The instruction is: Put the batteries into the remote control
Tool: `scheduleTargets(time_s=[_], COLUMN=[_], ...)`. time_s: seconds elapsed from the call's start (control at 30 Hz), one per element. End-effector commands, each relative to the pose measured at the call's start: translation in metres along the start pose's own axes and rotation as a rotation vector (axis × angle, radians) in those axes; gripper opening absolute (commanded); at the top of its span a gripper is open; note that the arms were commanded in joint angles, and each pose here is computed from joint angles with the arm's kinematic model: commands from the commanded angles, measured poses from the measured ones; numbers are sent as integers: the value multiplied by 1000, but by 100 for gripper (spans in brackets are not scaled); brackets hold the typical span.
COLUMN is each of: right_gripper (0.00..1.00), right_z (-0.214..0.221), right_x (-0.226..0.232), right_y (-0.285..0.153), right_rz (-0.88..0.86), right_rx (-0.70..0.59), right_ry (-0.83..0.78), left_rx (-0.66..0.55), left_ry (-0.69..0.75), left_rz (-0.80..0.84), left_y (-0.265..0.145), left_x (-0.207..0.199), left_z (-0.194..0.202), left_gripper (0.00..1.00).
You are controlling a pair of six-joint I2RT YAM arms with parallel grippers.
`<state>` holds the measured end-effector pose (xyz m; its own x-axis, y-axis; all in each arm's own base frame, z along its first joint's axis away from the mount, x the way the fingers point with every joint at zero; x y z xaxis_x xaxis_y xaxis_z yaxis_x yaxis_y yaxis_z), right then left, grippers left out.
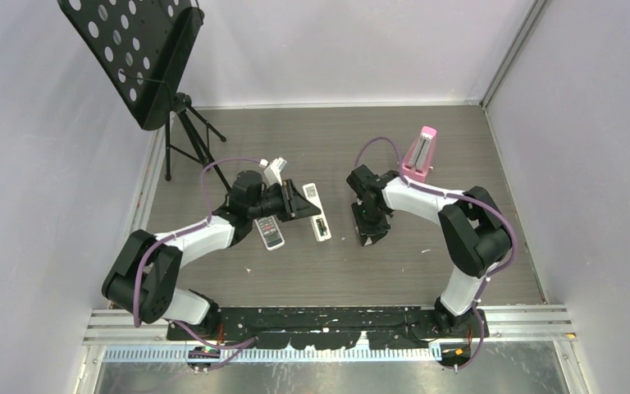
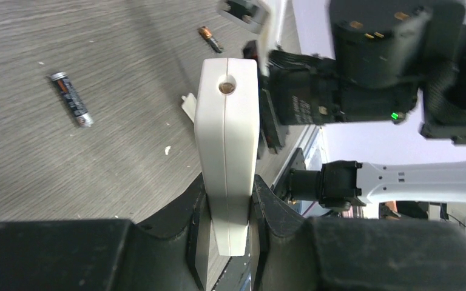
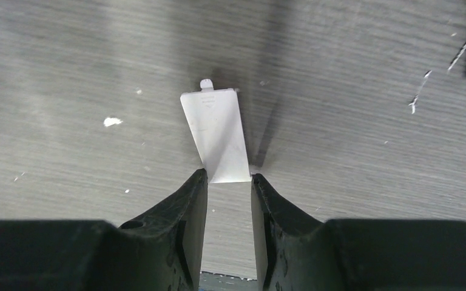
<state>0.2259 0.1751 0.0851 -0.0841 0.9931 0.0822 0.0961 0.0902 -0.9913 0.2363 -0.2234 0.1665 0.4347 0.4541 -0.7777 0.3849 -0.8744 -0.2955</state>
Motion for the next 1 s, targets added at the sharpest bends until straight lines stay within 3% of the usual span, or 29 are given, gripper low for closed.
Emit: scheduleTargets(time_s=[0.0,0.5,0.63,0.97], right_gripper=[36,36,36,36], right_z=[1,10,10,7], right_x=[14,46,58,79], right_y=[-23,-46,-59,-66], right_rz=[-71,-208,-241,-289], right_rx=[-81,-147,-184,-205], right_ry=[-16,-48,-56,-79], left_rx=[-57,-118,-169,-170], left_ry=[-11,-51,-73,-95], left_rz=[-59,-134,-116,-50], left_y=[7,39,41,48], left_x=[13,40,41,40], left_z=[-5,8,10,17], left_gripper=[0,0,0,0])
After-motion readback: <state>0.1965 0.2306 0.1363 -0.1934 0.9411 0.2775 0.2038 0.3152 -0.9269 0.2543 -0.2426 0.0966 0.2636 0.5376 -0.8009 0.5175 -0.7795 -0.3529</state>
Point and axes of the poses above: each gripper's point midway between its finger pads, its own y axis out along the fingers, its own x axis along the line the jaws close on, z = x × y, the point moved 7 cm from there along -y, back along the fingers, and after that the axes turned 7 degrees about y, right-handed, at the moved point
